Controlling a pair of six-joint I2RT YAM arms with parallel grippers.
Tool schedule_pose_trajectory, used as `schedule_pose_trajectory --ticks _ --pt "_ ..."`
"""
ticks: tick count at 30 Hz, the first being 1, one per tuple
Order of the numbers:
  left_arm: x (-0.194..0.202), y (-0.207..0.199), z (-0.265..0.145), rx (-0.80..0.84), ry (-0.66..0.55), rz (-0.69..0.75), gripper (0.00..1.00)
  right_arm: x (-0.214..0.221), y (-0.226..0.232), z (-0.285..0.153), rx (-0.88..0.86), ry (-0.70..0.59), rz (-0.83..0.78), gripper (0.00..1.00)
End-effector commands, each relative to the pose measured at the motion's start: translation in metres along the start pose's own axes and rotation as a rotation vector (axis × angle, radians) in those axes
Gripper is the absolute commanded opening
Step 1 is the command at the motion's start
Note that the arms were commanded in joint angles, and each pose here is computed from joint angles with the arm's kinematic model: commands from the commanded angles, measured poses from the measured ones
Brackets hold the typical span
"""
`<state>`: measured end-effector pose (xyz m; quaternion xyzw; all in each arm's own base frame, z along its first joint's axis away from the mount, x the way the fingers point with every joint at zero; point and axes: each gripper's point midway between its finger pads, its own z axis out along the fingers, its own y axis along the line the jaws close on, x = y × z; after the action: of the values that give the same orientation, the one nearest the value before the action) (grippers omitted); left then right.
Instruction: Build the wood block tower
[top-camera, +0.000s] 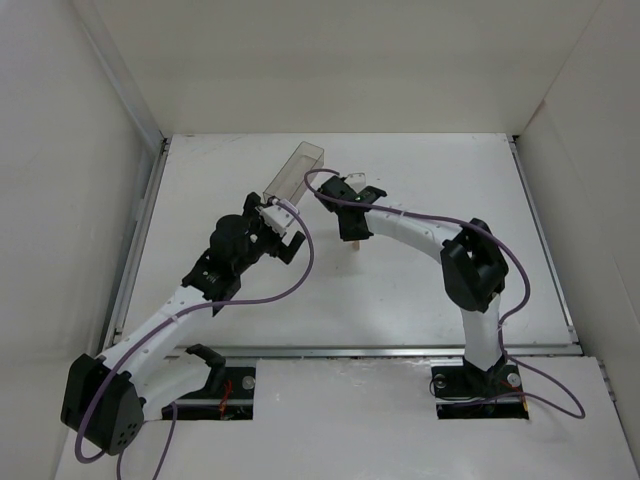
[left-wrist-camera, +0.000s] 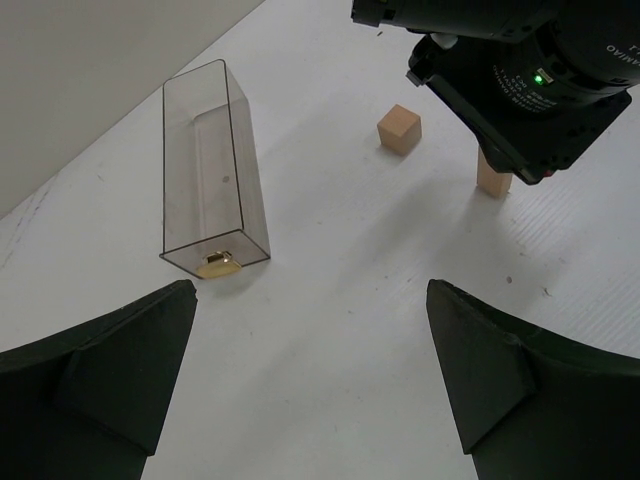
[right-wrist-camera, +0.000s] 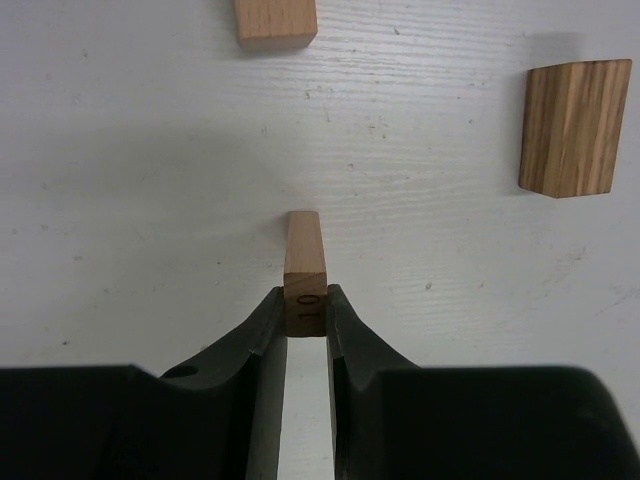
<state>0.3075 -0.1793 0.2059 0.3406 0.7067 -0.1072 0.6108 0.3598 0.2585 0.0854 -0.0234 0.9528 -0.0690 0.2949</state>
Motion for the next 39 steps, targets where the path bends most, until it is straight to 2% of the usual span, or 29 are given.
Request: schedule_pose_trajectory --ticks 1,12,16,17,28,30,31,34,37,39 --pt "-0.019 0.006 -0.002 -0.024 -0.074 -0.011 0.99 -0.012 0.004 -0.009 -0.058 -0.032 0.048 0.00" --pt "-0.024 0.007 -0.002 -0.018 -0.085 0.000 0.99 -0.009 -0.006 -0.004 -0.081 -0.006 0.082 0.00" --pt "-0.024 0.007 -0.002 -0.018 -0.085 0.000 0.99 -0.008 -0.008 -0.006 -0.082 -0.007 0.091 0.22" --pt "-0.024 0.007 -0.002 -0.018 -0.085 0.000 0.99 -0.010 -0.006 -0.006 -0.087 -0.014 0.095 0.31" --pt "-0.024 0.007 -0.002 -0.018 -0.085 0.009 0.99 -0.018 -0.006 -0.016 -0.114 -0.038 0.101 0.64" --pt "-0.024 0.007 -0.002 -0.019 -0.085 0.018 0.99 -0.038 -0.010 -0.034 -0.142 -0.089 0.127 0.70" --pt "-0.024 0.007 -0.002 -0.019 -0.085 0.018 0.99 -0.047 -0.014 -0.042 -0.161 -0.110 0.139 0.76" --pt "-0.024 0.009 -0.002 -0.027 -0.082 0.018 0.99 -0.082 -0.036 -0.081 -0.209 -0.209 0.192 0.81" --pt "-0.023 0.011 -0.002 -0.037 -0.079 0.026 0.99 -0.111 -0.070 -0.106 -0.211 -0.291 0.271 0.83" --pt "-0.025 0.011 -0.002 -0.039 -0.088 0.027 0.99 -0.117 -0.094 -0.101 -0.193 -0.283 0.287 0.84"
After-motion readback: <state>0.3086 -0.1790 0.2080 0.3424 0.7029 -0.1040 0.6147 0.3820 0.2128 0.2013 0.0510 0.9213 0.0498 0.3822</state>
